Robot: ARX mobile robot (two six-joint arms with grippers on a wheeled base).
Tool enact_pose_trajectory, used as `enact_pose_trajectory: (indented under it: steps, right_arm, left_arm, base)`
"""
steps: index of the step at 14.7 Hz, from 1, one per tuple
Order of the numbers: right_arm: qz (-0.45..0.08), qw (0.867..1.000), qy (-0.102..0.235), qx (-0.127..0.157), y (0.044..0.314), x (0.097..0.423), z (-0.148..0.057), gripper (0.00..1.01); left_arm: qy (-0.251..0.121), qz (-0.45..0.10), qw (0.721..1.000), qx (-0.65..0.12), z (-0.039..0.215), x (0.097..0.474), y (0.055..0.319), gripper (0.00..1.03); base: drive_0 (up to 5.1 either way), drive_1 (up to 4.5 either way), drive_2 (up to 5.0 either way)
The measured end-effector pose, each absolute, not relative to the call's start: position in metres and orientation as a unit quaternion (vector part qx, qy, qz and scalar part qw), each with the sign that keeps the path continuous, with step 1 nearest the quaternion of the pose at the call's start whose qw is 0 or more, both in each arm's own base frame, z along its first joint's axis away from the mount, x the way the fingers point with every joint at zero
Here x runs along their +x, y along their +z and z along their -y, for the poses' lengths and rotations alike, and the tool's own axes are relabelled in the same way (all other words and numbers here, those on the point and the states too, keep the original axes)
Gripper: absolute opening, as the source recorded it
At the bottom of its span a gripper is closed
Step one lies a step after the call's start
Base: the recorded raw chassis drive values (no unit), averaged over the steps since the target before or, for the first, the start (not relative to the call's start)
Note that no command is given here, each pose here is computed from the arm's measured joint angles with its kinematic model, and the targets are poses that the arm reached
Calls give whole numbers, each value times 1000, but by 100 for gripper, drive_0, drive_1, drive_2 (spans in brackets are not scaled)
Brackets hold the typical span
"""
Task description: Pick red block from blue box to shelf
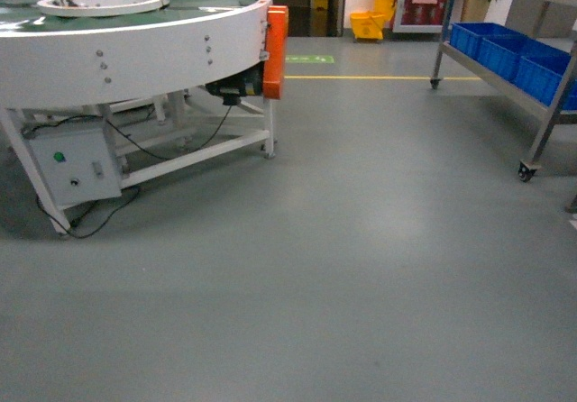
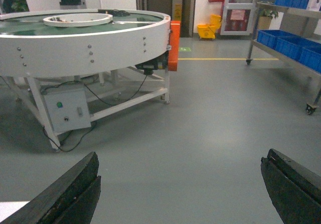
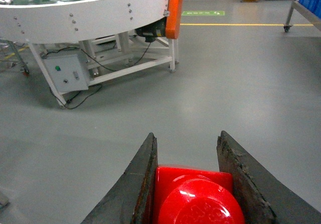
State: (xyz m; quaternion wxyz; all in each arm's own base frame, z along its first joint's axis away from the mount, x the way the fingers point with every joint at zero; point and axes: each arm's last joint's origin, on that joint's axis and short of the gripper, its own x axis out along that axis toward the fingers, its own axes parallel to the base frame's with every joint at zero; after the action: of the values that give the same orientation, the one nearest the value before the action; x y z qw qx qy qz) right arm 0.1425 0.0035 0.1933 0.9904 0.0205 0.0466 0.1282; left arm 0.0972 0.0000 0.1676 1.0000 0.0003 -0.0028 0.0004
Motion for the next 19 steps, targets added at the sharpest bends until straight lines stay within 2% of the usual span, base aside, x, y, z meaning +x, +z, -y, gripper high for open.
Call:
enact_pose_trajectory:
  steps: [4, 19]
  right_arm:
    - [-47, 990, 128, 21, 193, 142, -4, 30]
    - [-47, 990, 128, 21, 193, 142, -4, 30]
  left_arm:
    - [0, 3, 1000, 0, 0, 97, 168, 98]
    - [0, 2, 1000, 0, 0, 97, 168, 98]
  base:
    - [-117, 167, -401]
    - [6, 288, -277]
